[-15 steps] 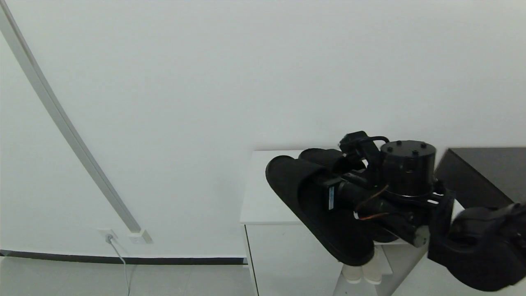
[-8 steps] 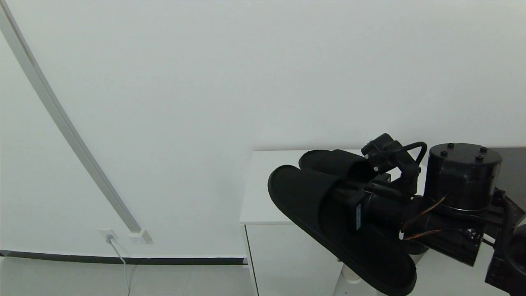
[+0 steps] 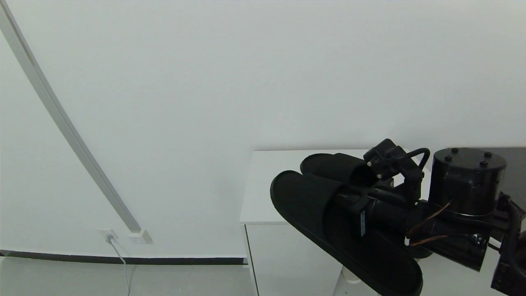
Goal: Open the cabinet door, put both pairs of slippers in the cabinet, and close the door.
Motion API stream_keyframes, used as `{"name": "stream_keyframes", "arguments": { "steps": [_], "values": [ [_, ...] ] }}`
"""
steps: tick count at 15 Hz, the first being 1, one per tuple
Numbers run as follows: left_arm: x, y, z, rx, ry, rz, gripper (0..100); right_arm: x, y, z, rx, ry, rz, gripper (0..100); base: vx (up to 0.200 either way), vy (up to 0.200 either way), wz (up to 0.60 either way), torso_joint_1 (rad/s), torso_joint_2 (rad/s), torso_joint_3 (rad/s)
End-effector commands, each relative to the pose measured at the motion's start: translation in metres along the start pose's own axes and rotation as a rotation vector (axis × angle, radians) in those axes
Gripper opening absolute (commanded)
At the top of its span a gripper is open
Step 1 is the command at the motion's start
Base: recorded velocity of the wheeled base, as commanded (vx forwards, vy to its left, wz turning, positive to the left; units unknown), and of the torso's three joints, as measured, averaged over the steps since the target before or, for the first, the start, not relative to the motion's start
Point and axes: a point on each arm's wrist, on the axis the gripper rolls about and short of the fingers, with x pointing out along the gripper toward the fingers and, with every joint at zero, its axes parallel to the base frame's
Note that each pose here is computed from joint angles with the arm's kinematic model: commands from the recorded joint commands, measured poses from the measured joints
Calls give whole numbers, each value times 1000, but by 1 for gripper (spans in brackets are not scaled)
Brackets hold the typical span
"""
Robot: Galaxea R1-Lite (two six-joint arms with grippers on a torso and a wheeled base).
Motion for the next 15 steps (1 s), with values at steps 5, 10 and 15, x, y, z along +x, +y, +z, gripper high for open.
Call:
{"name": "stream_keyframes", "arguments": {
  "steps": [5,10,15],
  "values": [
    [0,0,0,-2,1,2,0,4,-2,-4,0,18,-6,0,-200,0,0,6,6,3],
    [0,0,0,-1,1,7,0,12,-9,-13,-40,54,-27,0,-80,0,0,-3,0,0],
    [0,0,0,-2,1,7,0,10,-7,-18,-46,69,-20,0,0,0,0,0,0,0]
  ]
}}
